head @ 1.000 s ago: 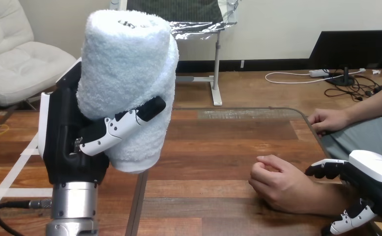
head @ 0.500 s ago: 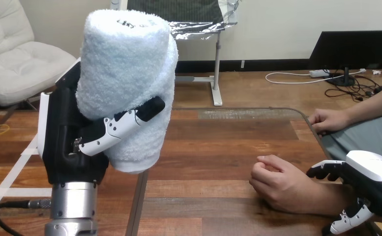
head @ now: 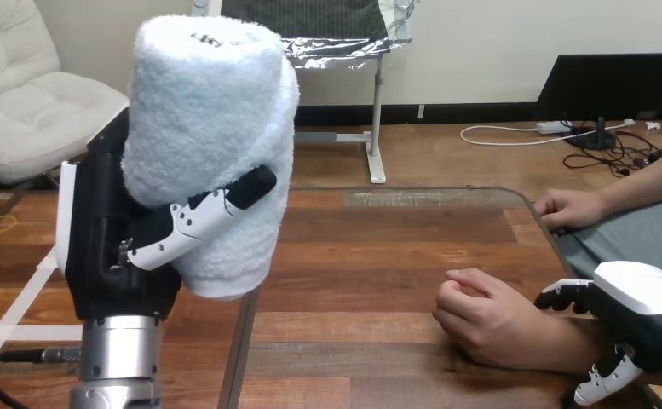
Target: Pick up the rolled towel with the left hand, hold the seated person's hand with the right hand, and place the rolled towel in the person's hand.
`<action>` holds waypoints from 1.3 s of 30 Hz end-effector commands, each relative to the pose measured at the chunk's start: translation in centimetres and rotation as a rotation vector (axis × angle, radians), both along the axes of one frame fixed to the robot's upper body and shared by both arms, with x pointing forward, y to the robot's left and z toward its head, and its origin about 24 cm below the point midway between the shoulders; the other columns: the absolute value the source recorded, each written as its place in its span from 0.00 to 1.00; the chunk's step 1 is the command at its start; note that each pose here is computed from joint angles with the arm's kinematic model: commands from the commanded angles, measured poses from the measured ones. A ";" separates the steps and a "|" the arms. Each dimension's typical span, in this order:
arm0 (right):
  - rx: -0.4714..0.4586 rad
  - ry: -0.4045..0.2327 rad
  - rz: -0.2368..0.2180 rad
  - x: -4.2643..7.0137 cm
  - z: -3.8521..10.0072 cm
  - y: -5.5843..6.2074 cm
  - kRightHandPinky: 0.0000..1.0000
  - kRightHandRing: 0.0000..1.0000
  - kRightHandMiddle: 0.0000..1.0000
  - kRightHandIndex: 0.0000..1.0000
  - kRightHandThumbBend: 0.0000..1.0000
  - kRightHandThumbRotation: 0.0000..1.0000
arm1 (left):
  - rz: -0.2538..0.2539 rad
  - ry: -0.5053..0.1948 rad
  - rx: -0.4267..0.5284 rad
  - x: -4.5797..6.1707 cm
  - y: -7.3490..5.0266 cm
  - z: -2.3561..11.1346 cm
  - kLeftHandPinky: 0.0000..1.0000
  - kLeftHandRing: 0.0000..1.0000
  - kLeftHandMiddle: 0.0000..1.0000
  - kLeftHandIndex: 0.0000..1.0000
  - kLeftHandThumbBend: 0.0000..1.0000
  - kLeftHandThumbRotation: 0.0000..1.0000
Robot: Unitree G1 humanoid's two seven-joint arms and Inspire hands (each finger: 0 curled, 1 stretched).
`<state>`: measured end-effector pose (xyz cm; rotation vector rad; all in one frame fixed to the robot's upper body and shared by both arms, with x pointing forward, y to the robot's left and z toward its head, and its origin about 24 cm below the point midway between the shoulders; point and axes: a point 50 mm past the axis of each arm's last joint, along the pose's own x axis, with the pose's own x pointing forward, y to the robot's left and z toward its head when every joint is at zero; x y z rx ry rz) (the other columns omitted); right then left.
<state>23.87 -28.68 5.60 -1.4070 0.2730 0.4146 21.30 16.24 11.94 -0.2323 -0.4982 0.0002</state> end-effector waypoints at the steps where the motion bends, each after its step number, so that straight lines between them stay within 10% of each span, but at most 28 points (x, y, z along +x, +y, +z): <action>1: -0.035 0.009 -0.020 0.7 -0.5 -0.1 0.61 0.79 0.81 0.80 1.00 0.03 | -0.017 -0.081 -0.021 0.6 -0.3 1.7 0.18 0.24 0.32 0.37 0.44 0.00; 39: -0.205 0.101 -0.025 2.0 -1.6 0.0 0.49 0.67 0.71 0.71 1.00 0.00 | -0.017 -0.070 -0.056 0.5 0.1 2.1 0.17 0.23 0.31 0.36 0.39 0.00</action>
